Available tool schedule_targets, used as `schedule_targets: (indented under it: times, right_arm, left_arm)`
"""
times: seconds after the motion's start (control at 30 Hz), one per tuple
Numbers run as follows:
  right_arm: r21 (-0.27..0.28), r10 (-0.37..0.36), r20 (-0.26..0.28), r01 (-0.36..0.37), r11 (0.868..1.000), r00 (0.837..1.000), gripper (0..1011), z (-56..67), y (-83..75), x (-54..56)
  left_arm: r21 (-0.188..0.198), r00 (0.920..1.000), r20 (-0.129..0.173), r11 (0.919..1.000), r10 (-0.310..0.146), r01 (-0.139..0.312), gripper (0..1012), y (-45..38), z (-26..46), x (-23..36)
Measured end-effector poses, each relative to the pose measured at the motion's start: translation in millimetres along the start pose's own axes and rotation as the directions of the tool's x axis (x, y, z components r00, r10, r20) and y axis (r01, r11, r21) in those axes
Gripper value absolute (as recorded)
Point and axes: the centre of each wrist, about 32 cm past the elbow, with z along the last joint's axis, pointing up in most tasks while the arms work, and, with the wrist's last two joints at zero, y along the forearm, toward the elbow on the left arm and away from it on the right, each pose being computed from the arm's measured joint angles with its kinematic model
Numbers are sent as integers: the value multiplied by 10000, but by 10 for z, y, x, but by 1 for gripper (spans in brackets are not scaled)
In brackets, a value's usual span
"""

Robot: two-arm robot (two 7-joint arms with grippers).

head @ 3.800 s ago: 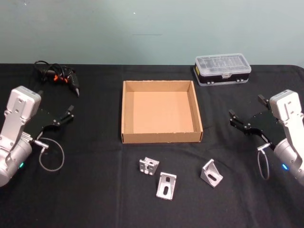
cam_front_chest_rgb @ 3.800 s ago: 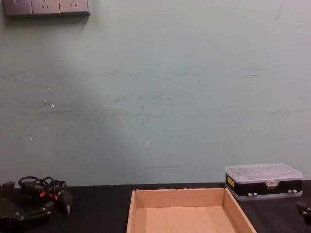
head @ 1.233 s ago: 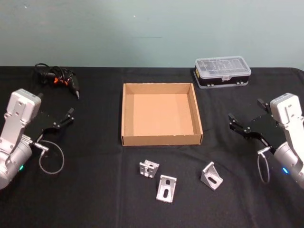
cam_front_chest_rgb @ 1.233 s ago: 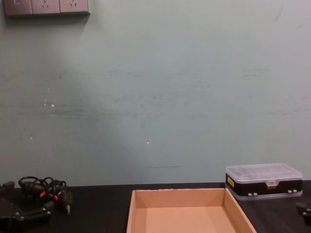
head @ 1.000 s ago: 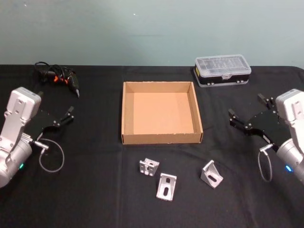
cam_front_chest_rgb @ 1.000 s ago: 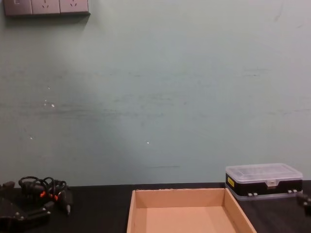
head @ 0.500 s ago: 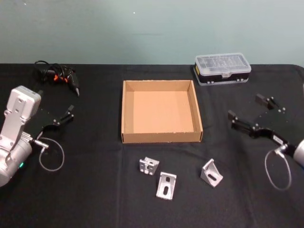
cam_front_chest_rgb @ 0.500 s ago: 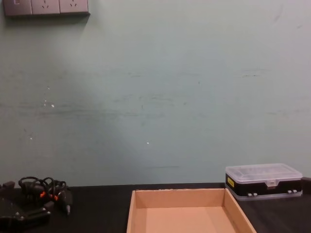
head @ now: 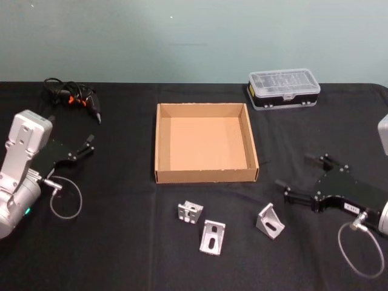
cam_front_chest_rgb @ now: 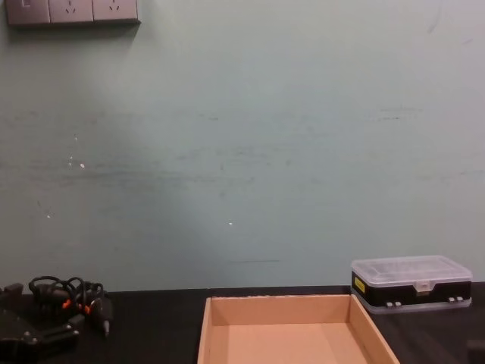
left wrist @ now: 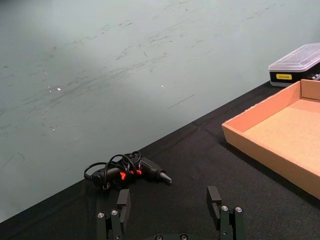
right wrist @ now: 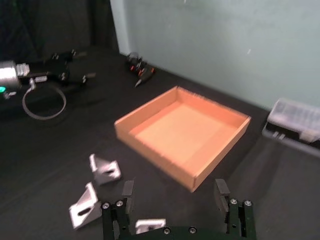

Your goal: Use one hand to pick up the angle iron from the table and place it into the box.

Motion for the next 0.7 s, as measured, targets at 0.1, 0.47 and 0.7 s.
schedule_targets:
  times: [0.1, 0.47, 0.7]
  right_arm:
    - [-356, 177, -284, -187, 9992, 9994, 1002, -59, 8, -30]
    - [-981, 335, -1108, -445, 9942, 9933, 1002, -232, 93, -112]
    - [-1263, 415, -1076, -551, 9905, 9933, 1003, -255, 129, -138]
  left_arm:
    - [0, 10000, 0, 10000, 0, 0, 1000, 0, 0, 0]
    - [0, 10000, 0, 10000, 0, 0, 1000, 0, 0, 0]
    - [0, 10000, 1, 10000, 0, 0, 1000, 0, 0, 0]
